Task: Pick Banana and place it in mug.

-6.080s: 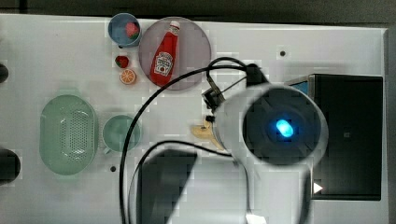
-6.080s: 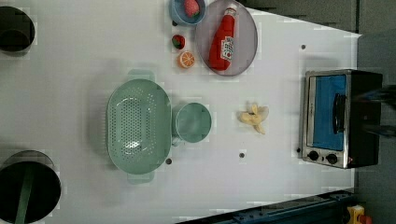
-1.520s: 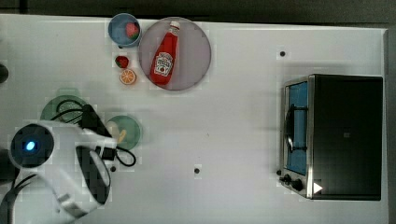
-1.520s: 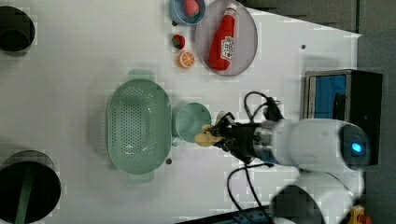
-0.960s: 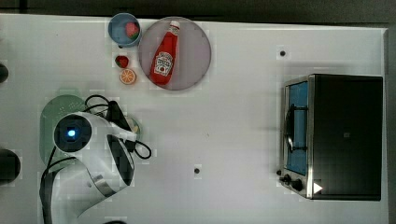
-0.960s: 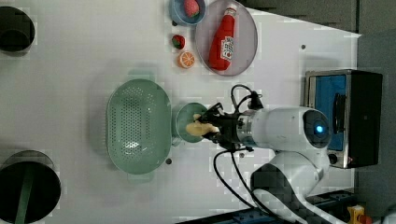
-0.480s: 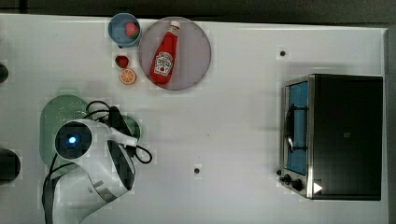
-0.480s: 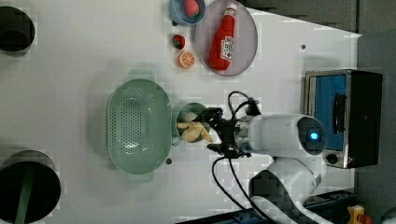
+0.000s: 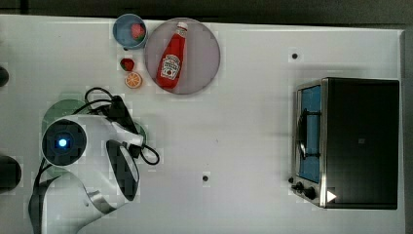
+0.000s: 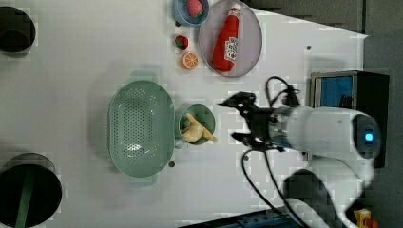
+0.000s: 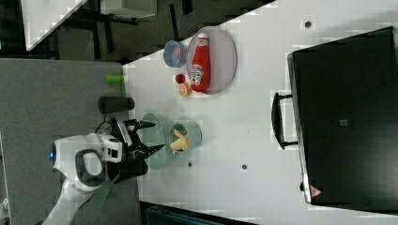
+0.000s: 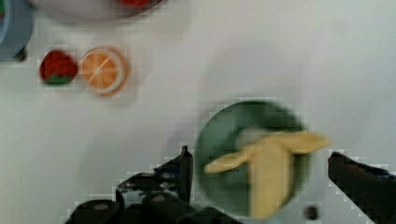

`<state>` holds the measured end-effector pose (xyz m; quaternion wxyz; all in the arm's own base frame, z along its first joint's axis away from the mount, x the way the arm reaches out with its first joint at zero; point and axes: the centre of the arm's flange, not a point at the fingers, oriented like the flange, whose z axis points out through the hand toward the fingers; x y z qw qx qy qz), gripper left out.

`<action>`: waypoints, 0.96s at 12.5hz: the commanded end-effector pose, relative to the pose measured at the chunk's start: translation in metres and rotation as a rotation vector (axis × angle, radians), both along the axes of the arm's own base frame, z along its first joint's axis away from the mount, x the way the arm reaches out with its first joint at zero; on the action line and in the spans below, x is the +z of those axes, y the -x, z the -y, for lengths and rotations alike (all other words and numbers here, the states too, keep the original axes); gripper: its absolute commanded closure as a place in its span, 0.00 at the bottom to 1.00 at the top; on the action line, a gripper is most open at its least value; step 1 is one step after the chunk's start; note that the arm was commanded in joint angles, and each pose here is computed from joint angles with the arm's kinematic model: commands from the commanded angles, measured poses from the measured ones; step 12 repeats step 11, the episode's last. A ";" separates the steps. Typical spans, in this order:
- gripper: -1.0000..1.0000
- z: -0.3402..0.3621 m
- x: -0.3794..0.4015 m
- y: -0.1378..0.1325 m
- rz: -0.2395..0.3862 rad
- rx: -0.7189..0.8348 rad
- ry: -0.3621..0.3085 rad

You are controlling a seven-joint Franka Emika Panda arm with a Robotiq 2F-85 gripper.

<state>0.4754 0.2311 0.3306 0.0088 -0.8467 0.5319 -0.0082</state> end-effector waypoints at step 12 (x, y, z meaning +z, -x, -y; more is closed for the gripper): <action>0.00 0.266 0.249 -0.025 0.007 0.223 0.053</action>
